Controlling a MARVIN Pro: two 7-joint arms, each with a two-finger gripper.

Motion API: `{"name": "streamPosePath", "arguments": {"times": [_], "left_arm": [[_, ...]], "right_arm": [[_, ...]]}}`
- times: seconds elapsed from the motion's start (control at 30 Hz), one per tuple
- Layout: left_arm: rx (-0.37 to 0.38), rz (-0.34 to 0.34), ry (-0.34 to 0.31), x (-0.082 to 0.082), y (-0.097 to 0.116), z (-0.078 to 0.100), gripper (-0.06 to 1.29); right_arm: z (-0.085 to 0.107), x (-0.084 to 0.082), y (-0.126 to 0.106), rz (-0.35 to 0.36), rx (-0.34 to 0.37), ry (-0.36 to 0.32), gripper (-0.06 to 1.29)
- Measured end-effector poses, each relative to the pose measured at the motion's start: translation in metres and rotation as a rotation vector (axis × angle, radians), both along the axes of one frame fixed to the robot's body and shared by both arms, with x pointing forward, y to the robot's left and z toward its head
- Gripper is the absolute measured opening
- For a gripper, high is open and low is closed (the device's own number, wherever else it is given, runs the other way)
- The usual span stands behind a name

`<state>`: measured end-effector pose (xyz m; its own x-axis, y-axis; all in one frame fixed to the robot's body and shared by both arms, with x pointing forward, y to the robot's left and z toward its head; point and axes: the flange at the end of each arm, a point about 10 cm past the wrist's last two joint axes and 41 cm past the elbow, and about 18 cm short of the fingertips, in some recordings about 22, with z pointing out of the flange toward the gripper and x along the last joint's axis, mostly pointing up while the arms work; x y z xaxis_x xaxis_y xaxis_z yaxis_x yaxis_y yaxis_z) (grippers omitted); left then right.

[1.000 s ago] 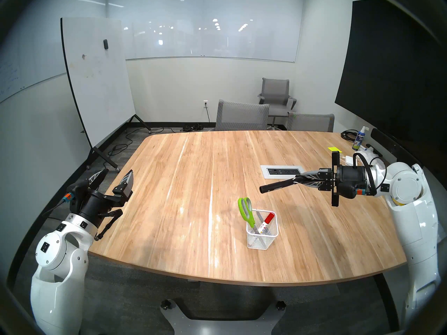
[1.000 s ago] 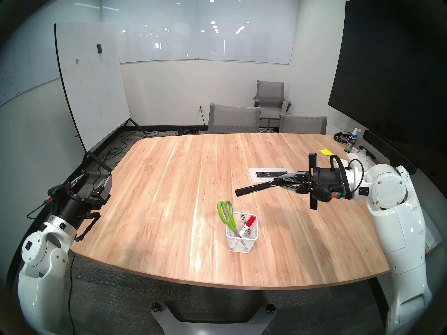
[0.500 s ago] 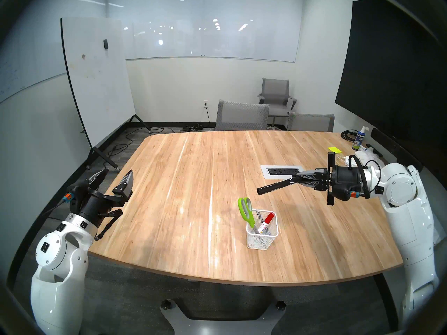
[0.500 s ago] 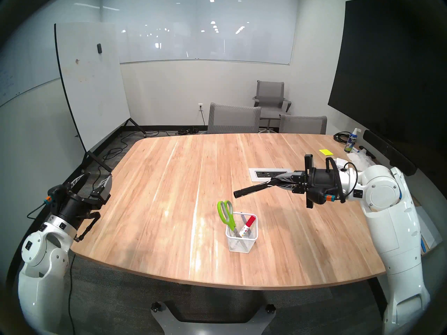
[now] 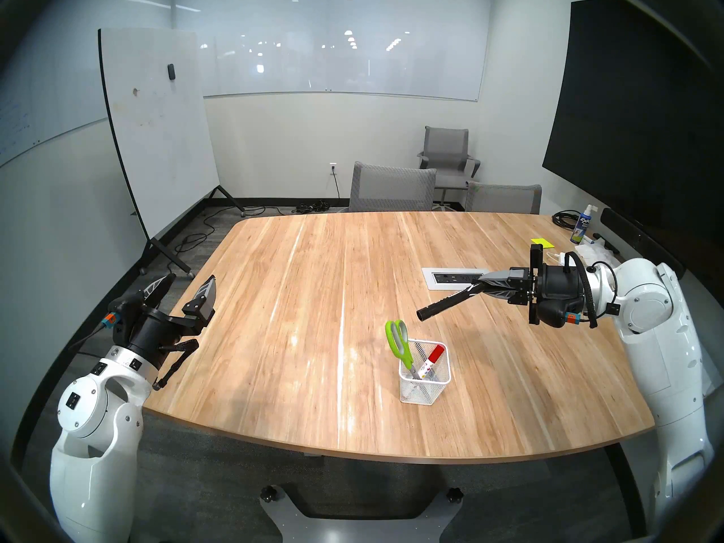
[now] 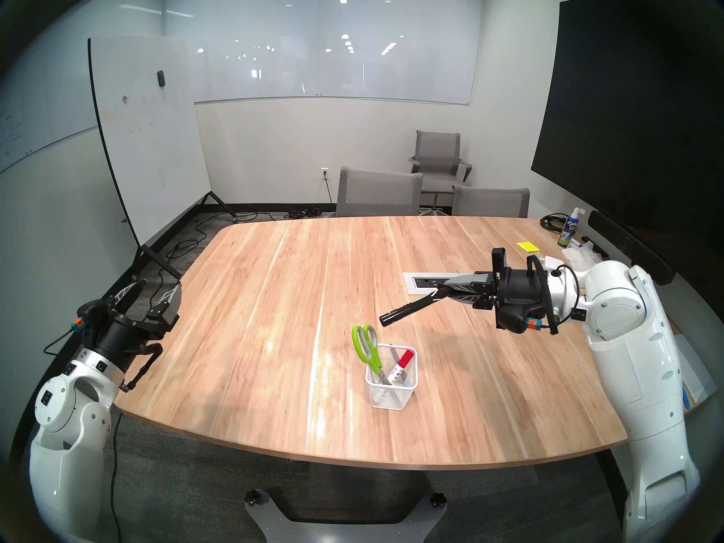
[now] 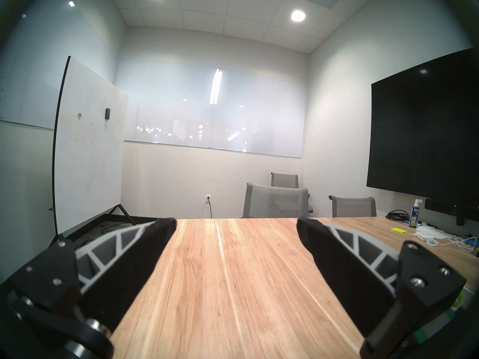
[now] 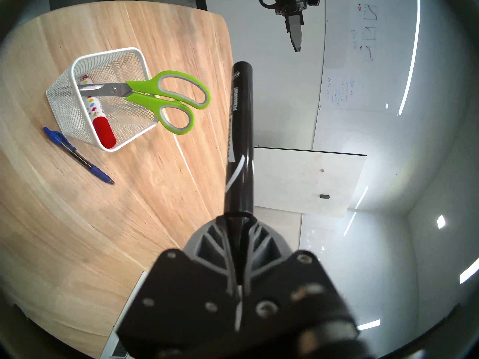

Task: Place the pen, the marker, and the scissors into the pen holder

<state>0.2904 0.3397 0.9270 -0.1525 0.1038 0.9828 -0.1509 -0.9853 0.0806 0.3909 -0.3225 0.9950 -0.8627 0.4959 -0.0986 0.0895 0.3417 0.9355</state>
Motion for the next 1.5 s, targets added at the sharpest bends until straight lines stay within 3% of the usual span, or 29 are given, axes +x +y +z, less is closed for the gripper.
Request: {"name": "streamPosePath", "arguments": {"times": [0.67, 1.5], "left_arm": [[0.000, 0.000, -0.001, 0.000, 0.000, 0.000, 1.26], [0.000, -0.001, -0.002, 0.000, 0.000, 0.000, 1.26]], "right_arm": [[-0.011, 0.007, 0.008, 0.021, -0.155, -0.023, 0.01], [-0.006, 0.009, 0.024, 0.109, -0.271, -0.148, 0.01]]}}
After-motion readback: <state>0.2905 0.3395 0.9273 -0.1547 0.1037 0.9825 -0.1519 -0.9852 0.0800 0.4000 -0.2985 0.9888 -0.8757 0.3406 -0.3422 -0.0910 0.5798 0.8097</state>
